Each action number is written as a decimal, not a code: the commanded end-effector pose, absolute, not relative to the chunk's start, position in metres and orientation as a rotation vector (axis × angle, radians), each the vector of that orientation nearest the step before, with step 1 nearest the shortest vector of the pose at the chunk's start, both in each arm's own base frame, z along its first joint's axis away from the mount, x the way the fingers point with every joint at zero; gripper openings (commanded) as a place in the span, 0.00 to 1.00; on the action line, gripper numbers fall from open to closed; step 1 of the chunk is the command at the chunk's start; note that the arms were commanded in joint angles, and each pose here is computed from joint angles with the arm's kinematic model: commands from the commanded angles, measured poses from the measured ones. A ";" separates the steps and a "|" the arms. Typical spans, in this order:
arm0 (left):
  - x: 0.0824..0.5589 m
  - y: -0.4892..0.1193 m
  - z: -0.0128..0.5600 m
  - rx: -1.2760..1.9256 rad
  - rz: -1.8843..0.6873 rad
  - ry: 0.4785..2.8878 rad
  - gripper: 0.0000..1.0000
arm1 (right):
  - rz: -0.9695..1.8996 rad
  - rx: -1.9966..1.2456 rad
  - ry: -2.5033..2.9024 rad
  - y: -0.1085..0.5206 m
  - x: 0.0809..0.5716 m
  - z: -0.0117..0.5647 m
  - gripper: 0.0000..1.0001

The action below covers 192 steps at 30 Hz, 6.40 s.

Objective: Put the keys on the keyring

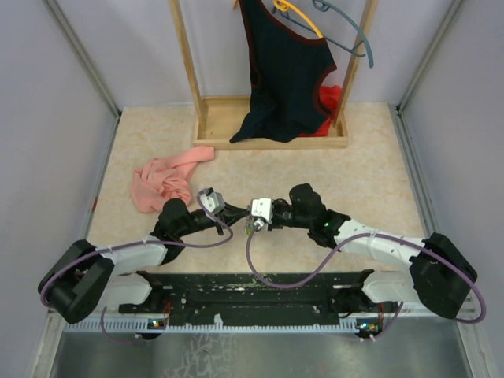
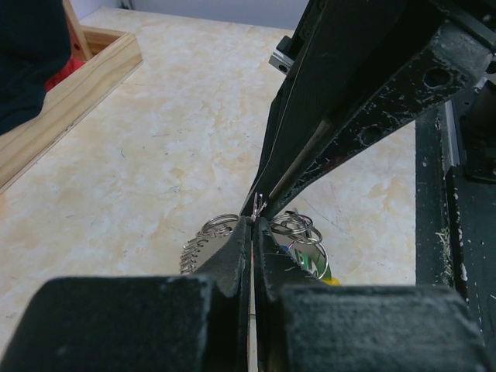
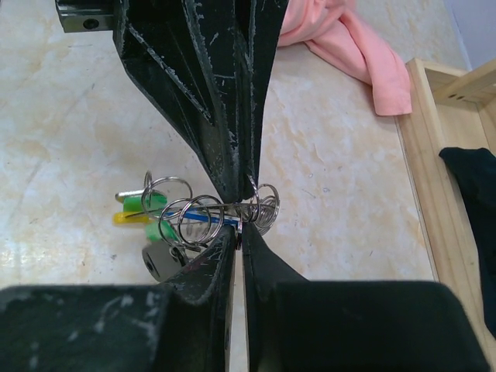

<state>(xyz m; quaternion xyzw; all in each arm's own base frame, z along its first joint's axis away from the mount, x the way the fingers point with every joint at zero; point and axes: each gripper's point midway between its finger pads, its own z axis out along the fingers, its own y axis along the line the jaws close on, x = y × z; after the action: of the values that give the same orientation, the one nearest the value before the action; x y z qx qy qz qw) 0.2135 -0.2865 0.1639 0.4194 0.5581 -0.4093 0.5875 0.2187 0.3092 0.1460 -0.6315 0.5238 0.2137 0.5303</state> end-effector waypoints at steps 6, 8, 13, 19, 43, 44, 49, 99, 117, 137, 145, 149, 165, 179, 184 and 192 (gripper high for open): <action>0.211 -0.289 0.177 0.972 -0.966 1.231 0.01 | 0.504 -1.462 1.168 0.315 0.218 0.173 0.00; 0.211 -0.288 0.177 0.969 -0.963 1.233 0.01 | 0.479 -1.467 1.161 0.313 0.220 0.177 0.00; 0.213 -0.287 0.173 0.969 -0.955 1.263 0.10 | 0.434 -1.490 1.147 0.309 0.223 0.188 0.00; 0.212 -0.287 0.171 0.981 -0.963 1.291 0.19 | 0.411 -1.518 1.131 0.310 0.225 0.198 0.00; 0.217 -0.299 0.170 0.978 -1.051 1.431 0.36 | 0.369 -1.569 1.126 0.316 0.225 0.198 0.00; 0.218 -0.299 0.169 0.976 -1.053 1.444 0.34 | 0.367 -1.569 1.125 0.316 0.226 0.198 0.00; 0.218 -0.300 0.164 0.980 -1.061 1.493 0.11 | 0.364 -1.571 1.123 0.316 0.225 0.199 0.00; 0.240 -0.279 0.199 0.490 -1.027 1.428 0.17 | 0.324 -1.509 1.137 0.322 0.216 0.178 0.00; 0.210 -0.285 0.181 0.791 -1.100 1.632 0.42 | 0.263 -1.604 1.134 0.316 0.220 0.184 0.00; 0.211 -0.294 0.166 0.832 -1.141 1.845 0.37 | 0.287 -1.609 1.113 0.321 0.217 0.189 0.00; 0.212 -0.297 0.161 0.852 -1.149 1.866 0.29 | 0.295 -1.607 1.107 0.322 0.216 0.191 0.00; 0.214 -0.297 0.161 0.850 -1.139 1.861 0.11 | 0.297 -1.609 1.113 0.321 0.216 0.189 0.00; 0.227 -0.286 0.189 0.692 -1.084 1.698 0.01 | 0.335 -1.620 1.221 0.302 0.200 0.158 0.00; 0.231 -0.289 0.206 0.642 -1.113 1.577 0.01 | 0.388 -1.653 1.213 0.314 0.193 0.149 0.00; 0.237 -0.285 0.201 0.640 -1.063 1.577 0.01 | 0.362 -1.620 1.214 0.313 0.198 0.156 0.00; 0.237 -0.277 0.195 0.703 -0.970 1.546 0.01 | 0.317 -1.516 1.255 0.304 0.208 0.167 0.00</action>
<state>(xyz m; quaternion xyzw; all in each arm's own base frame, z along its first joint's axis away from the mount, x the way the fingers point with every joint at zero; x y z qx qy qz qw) 0.2219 -0.2849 0.1730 0.2917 0.6897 -0.4430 0.4929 0.2145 0.3043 0.1595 -0.6557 0.5221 0.1226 0.5314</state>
